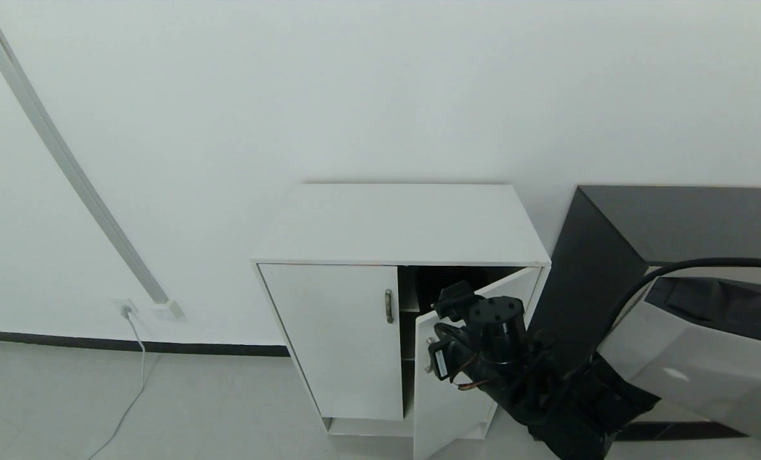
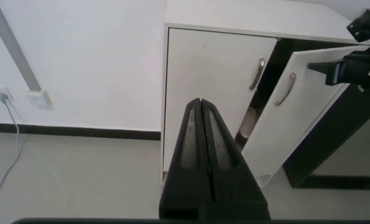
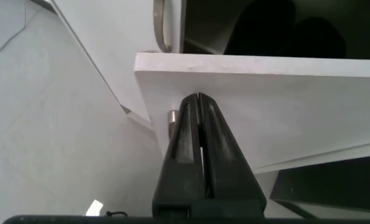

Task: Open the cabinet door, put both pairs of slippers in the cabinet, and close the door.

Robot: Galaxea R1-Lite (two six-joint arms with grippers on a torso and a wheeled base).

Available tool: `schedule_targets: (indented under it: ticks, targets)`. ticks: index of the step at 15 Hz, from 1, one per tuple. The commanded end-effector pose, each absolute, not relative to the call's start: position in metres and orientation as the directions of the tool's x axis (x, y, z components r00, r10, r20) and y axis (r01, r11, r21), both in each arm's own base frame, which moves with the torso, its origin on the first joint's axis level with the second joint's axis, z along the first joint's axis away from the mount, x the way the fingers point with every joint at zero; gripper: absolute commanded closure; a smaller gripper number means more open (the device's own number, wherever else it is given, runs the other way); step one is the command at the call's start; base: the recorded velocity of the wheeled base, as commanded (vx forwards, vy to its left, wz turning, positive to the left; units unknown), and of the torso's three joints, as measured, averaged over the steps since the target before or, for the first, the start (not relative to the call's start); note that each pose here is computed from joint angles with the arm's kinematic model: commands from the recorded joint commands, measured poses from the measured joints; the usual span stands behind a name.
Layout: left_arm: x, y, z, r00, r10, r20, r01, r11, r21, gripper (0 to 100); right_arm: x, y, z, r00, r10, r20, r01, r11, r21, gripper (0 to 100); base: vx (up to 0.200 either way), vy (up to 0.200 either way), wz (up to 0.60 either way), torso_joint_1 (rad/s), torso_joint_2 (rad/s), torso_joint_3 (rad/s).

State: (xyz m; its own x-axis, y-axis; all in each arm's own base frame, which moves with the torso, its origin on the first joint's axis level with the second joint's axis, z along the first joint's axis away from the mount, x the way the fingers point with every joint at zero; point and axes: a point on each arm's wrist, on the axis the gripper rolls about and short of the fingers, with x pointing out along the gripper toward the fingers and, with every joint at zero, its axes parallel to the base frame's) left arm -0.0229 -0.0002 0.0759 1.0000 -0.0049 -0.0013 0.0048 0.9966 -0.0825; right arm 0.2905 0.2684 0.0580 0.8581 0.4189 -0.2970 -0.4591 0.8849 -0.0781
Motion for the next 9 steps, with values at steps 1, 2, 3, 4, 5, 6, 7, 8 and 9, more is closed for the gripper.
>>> schedule_targets:
  ticks: [1, 2, 3, 4, 5, 6, 7, 8, 9]
  targets:
    - [-0.023, 0.000, 0.076, 1.000, -0.005, -0.002, 0.004, 0.997, -0.083, 100, 0.302, 0.269, 0.050, 0.865, 0.402, -0.299, -0.442, 0.893, -0.079, 100, 0.000, 0.000, 0.00, 0.000, 0.00, 0.000]
    - [-0.023, 0.000, 0.076, 1.000, -0.005, 0.000, 0.005, 0.997, -0.083, 100, 0.308, 0.270, 0.048, 0.870, 0.395, -0.295, -0.434, 0.898, -0.078, 100, 0.000, 0.000, 0.00, 0.000, 0.00, 0.000]
    - [-0.023, 0.000, 0.076, 1.000, -0.005, -0.002, 0.004, 0.997, -0.083, 100, 0.315, 0.269, 0.047, 0.877, 0.386, -0.286, -0.422, 0.903, -0.075, 100, 0.000, 0.000, 0.00, 0.000, 0.00, 0.000]
    - [-0.023, 0.000, 0.076, 1.000, -0.005, -0.002, 0.004, 0.997, -0.083, 100, 0.319, 0.270, 0.046, 0.880, 0.383, -0.282, -0.418, 0.906, -0.074, 100, 0.000, 0.000, 0.00, 0.000, 0.00, 0.000]
    - [-0.023, 0.000, 0.076, 1.000, -0.005, -0.002, 0.004, 0.997, -0.083, 100, 0.329, 0.270, 0.043, 0.888, 0.372, -0.271, -0.403, 0.912, -0.070, 100, 0.000, 0.000, 0.00, 0.000, 0.00, 0.000]
    - [-0.023, 0.000, 0.076, 1.000, -0.005, 0.000, 0.005, 0.997, -0.083, 100, 0.336, 0.272, 0.041, 0.892, 0.367, -0.264, -0.397, 0.915, -0.068, 100, 0.000, 0.000, 0.00, 0.000, 0.00, 0.000]
    - [-0.023, 0.000, 0.076, 1.000, -0.005, -0.002, 0.004, 0.997, -0.083, 100, 0.343, 0.272, 0.039, 0.898, 0.360, -0.254, -0.387, 0.920, -0.067, 100, 0.000, 0.000, 0.00, 0.000, 0.00, 0.000]
    - [-0.023, 0.000, 0.076, 1.000, -0.005, -0.002, 0.004, 0.997, -0.083, 100, 0.349, 0.274, 0.038, 0.902, 0.355, -0.245, -0.381, 0.922, -0.066, 100, 0.000, 0.000, 0.00, 0.000, 0.00, 0.000]
    - [-0.023, 0.000, 0.076, 1.000, -0.005, -0.002, 0.004, 0.997, -0.083, 100, 0.355, 0.275, 0.035, 0.906, 0.351, -0.238, -0.376, 0.925, -0.065, 100, 0.000, 0.000, 0.00, 0.000, 0.00, 0.000]
